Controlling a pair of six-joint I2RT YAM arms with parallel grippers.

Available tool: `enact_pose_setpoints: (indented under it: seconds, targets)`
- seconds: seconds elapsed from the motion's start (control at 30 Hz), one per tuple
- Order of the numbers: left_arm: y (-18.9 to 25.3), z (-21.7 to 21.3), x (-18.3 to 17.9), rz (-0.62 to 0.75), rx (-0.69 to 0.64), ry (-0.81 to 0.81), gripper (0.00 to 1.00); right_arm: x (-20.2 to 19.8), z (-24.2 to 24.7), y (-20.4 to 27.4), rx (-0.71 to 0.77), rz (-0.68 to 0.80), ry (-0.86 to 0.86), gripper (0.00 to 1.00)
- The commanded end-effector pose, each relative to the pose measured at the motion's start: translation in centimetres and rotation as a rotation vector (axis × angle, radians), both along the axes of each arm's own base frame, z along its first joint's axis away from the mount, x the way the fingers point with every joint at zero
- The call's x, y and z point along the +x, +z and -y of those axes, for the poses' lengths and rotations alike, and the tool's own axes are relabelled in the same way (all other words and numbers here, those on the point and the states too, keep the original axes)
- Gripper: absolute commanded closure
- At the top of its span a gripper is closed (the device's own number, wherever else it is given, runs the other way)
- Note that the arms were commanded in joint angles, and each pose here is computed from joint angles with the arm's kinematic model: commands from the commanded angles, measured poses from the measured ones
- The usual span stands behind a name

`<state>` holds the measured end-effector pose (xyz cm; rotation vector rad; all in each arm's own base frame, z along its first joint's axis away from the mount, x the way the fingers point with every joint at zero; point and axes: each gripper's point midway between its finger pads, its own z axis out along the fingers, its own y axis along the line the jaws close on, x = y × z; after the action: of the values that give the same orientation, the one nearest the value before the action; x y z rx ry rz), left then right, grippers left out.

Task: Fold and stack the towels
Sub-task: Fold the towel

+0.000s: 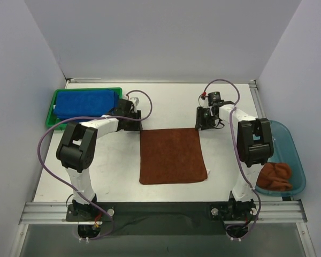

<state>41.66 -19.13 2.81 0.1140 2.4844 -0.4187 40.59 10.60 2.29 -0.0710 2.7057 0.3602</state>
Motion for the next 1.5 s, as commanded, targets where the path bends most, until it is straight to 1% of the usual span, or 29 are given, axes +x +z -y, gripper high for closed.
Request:
enact_pose_setpoints:
  seconds: [0.0,0.2,0.4,0.63,0.83,0.9,1.0,1.03,1.13,1.2,1.27,1.4,1.47]
  targets:
    - [-0.3,-0.6,0.0,-0.021,0.036,-0.009,0.46,0.4,0.2,0.4,-0.041,-0.009,0.023,0.64]
    - [0.4,-0.8,0.0,-0.006,0.041,-0.001,0.46,0.7,-0.1,0.2,-0.053,-0.032,0.039,0.64]
    - [2.1,-0.6,0.2,0.022,0.027,-0.008,0.45,0.5,-0.7,-0.5,-0.082,-0.076,0.073,0.64]
    - [2.8,-0.5,0.0,0.019,0.025,-0.026,0.45,0.4,-1.1,-1.1,-0.119,-0.12,0.095,0.64]
    - [3.9,-0.5,0.1,0.039,0.024,-0.033,0.44,-1.1,-0.9,-2.1,-0.178,-0.174,0.117,0.65]
    - [4.5,-0.4,0.2,0.045,0.021,-0.037,0.41,-1.4,-0.6,-2.4,-0.202,-0.184,0.124,0.66]
    - [5.0,-0.1,0.5,0.051,0.013,-0.046,0.39,-1.8,-0.6,-2.6,-0.207,-0.195,0.132,0.73]
    - [5.1,0.0,0.5,0.051,0.007,-0.054,0.39,-1.8,-0.6,-2.6,-0.208,-0.195,0.131,0.78]
    - [5.2,0.4,0.7,0.05,-0.004,-0.072,0.37,-1.6,-0.7,-2.5,-0.206,-0.196,0.137,0.81]
    - [4.7,0.6,0.7,0.043,-0.003,-0.085,0.36,-1.6,-0.9,-2.7,-0.203,-0.201,0.143,0.88]
    - [4.5,0.9,0.5,0.032,-0.013,-0.102,0.35,-1.7,-1.0,-2.8,-0.201,-0.207,0.15,0.91]
    - [3.3,1.4,0.5,0.01,-0.008,-0.125,0.35,-1.9,-1.1,-3.0,-0.2,-0.219,0.153,0.99]
    - [3.0,1.7,0.5,0.002,-0.01,-0.137,0.35,-1.9,-1.1,-3.0,-0.201,-0.22,0.156,1.0]
